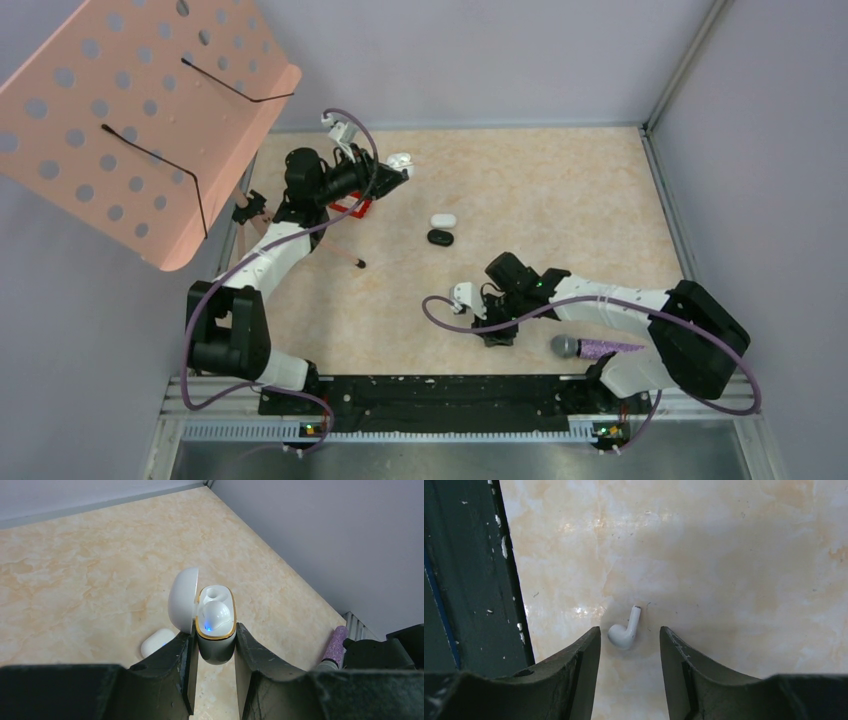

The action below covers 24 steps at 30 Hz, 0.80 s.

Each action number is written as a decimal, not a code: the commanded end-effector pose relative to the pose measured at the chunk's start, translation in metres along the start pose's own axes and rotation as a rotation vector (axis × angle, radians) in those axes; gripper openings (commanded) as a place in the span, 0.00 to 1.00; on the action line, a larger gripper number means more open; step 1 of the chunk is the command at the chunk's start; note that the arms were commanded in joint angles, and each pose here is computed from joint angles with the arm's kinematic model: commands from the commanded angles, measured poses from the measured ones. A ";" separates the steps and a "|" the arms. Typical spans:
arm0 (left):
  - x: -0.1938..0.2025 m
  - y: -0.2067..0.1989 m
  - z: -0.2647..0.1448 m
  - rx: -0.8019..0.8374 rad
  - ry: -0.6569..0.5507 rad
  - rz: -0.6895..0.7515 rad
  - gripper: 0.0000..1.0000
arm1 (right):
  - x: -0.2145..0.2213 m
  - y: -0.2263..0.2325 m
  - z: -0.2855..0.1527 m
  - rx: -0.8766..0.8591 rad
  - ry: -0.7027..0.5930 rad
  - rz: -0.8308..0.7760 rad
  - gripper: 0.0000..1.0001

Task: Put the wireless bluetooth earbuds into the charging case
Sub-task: Pick up the earbud from the center of the board.

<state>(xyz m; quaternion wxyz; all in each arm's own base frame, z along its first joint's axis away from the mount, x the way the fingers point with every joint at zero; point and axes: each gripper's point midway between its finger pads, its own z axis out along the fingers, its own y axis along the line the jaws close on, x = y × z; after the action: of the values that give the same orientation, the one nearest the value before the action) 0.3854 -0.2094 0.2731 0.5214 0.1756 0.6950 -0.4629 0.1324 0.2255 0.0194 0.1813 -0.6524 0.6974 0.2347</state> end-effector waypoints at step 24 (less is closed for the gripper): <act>-0.015 -0.009 -0.002 0.031 -0.032 0.037 0.00 | 0.017 -0.029 -0.010 0.142 0.116 -0.031 0.45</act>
<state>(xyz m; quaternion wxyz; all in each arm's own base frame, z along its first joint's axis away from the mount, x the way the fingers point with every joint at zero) 0.3852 -0.2095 0.2729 0.5208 0.1760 0.6949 -0.4636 0.1597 0.2190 0.0164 0.1988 -0.6638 0.7021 0.1638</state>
